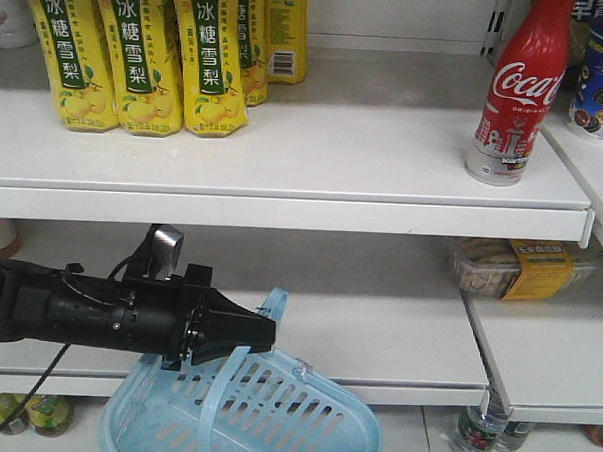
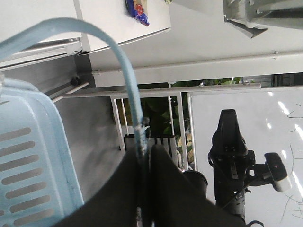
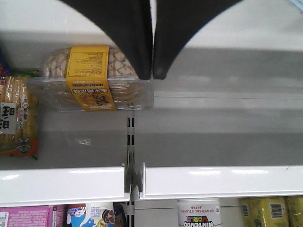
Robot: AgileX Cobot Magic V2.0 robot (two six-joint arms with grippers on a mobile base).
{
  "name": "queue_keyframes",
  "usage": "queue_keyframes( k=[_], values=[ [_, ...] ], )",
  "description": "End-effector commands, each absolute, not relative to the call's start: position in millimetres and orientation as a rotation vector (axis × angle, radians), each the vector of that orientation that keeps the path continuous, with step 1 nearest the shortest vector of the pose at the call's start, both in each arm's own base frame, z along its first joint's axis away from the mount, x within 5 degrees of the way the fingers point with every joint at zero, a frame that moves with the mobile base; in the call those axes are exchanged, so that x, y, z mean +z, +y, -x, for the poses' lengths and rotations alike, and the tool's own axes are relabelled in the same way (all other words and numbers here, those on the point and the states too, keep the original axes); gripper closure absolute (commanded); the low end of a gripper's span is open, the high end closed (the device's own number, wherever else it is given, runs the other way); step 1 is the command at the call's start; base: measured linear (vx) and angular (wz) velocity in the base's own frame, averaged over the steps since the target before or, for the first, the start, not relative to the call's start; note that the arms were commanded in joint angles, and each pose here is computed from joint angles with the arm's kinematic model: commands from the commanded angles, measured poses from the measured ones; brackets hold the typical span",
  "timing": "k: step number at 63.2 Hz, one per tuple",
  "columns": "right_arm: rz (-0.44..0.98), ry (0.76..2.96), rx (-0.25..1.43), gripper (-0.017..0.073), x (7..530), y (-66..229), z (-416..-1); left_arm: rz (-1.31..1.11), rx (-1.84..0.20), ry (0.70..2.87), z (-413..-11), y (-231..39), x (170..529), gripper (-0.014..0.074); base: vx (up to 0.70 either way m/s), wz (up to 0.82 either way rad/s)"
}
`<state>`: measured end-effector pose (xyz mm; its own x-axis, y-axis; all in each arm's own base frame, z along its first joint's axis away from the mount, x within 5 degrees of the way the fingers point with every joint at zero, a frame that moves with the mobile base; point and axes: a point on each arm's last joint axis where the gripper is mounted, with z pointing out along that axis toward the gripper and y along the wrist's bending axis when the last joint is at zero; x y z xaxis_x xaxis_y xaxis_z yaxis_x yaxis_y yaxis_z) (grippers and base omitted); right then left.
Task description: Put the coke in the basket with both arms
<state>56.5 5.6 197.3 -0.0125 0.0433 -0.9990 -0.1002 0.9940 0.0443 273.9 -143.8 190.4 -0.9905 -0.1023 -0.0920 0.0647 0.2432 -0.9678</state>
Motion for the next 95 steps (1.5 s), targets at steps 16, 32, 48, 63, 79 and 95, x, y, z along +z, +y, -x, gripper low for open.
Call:
queue_keyframes(
  k=[16,32,48,63,79,95],
  values=[
    [0.05,1.495,0.111,0.0569,201.5,5.7,-55.4,0.001,-1.932,2.183,-277.0,-145.2,219.2,0.06,0.0,0.0],
    [0.05,1.495,0.111,0.0569,201.5,5.7,-55.4,0.001,-1.932,2.183,-277.0,-145.2,219.2,0.06,0.0,0.0],
    [0.07,1.397,0.097,0.0569,212.4,6.1,-53.9,0.001,-1.932,2.183,-277.0,-145.2,219.2,0.06,0.0,0.0],
    [0.058,1.404,0.098,0.0569,257.3,5.1,-51.0,0.0,-1.932,2.183,-277.0,-145.2,219.2,0.06,0.0,0.0],
    [0.062,1.538,0.085,0.0569,305.4,7.3,-77.9,0.0,-1.932,2.183,-277.0,-145.2,219.2,0.06,0.0,0.0],
    [0.056,1.513,0.1,0.0569,330.9,10.0,-100.2,0.0,-1.932,2.183,-277.0,-145.2,219.2,0.06,0.0,0.0]
  ],
)
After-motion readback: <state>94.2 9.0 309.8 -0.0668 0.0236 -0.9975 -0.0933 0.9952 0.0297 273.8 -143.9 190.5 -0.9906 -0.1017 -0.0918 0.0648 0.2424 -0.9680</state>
